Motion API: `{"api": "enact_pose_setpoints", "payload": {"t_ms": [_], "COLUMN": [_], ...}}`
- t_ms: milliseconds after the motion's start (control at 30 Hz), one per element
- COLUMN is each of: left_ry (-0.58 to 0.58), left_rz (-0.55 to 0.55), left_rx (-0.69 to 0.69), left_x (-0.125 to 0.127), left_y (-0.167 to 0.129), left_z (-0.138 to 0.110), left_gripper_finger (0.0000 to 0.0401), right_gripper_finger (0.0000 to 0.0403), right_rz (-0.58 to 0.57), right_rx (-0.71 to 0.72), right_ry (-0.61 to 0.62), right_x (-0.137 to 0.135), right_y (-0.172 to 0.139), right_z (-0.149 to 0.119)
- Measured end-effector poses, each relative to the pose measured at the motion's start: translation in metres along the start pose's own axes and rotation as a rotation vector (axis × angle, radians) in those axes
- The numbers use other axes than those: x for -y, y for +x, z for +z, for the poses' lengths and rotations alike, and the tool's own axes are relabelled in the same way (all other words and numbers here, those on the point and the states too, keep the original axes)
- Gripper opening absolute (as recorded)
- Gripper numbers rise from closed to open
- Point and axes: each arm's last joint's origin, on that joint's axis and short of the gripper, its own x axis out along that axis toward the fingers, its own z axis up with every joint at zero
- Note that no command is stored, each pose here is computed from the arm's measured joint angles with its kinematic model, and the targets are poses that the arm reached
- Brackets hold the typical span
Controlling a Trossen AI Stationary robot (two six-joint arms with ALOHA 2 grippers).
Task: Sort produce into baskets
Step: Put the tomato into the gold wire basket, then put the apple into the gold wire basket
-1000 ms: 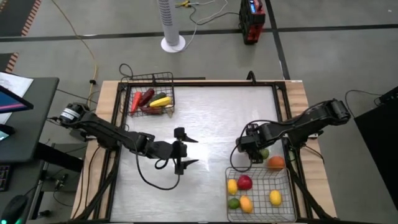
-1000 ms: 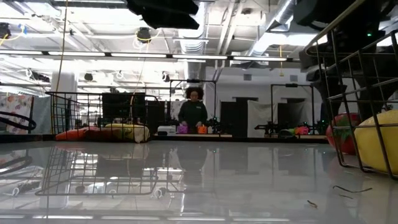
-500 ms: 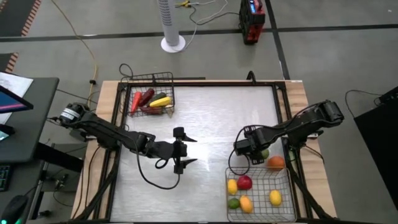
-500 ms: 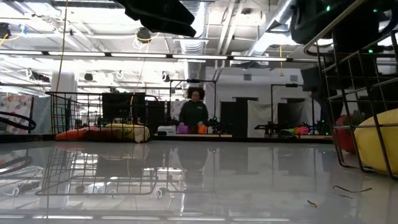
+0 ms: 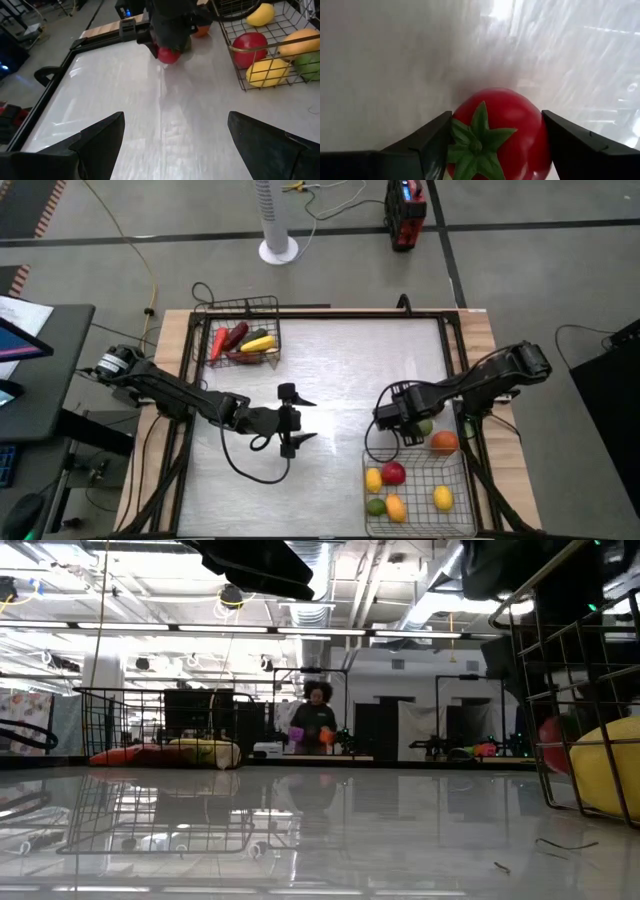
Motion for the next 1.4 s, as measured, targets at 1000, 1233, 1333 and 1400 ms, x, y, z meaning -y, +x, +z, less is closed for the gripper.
{"api": "enact_pose_setpoints", "payload": {"t_ms": [1000,1233,1333,1400], "left_ry": [-0.002,0.002,0.001,0.005], "left_rz": [-0.001,-0.001,-0.004,-0.006], "left_rx": [-0.011,-0.006,-0.003,-0.003], "left_x": [0.0,0.0,0.0,0.0], "left_y": [0.0,0.0,0.0,0.0], "left_z": [-0.001,-0.001,0.0,0.0], "left_gripper_finger": [0.0345,0.0345,0.0345,0.0345], "right_gripper_finger": [0.0388,0.038,0.0376,0.0374], "right_rz": [0.533,0.332,0.16,0.12], "right_rx": [0.175,0.037,-0.043,-0.067], "right_ry": [0.424,0.467,0.519,0.56], "right_x": [-0.06,-0.05,-0.029,-0.014], "right_y": [-0.126,-0.119,-0.116,-0.111], "right_z": [0.012,-0.007,-0.019,-0.021]}}
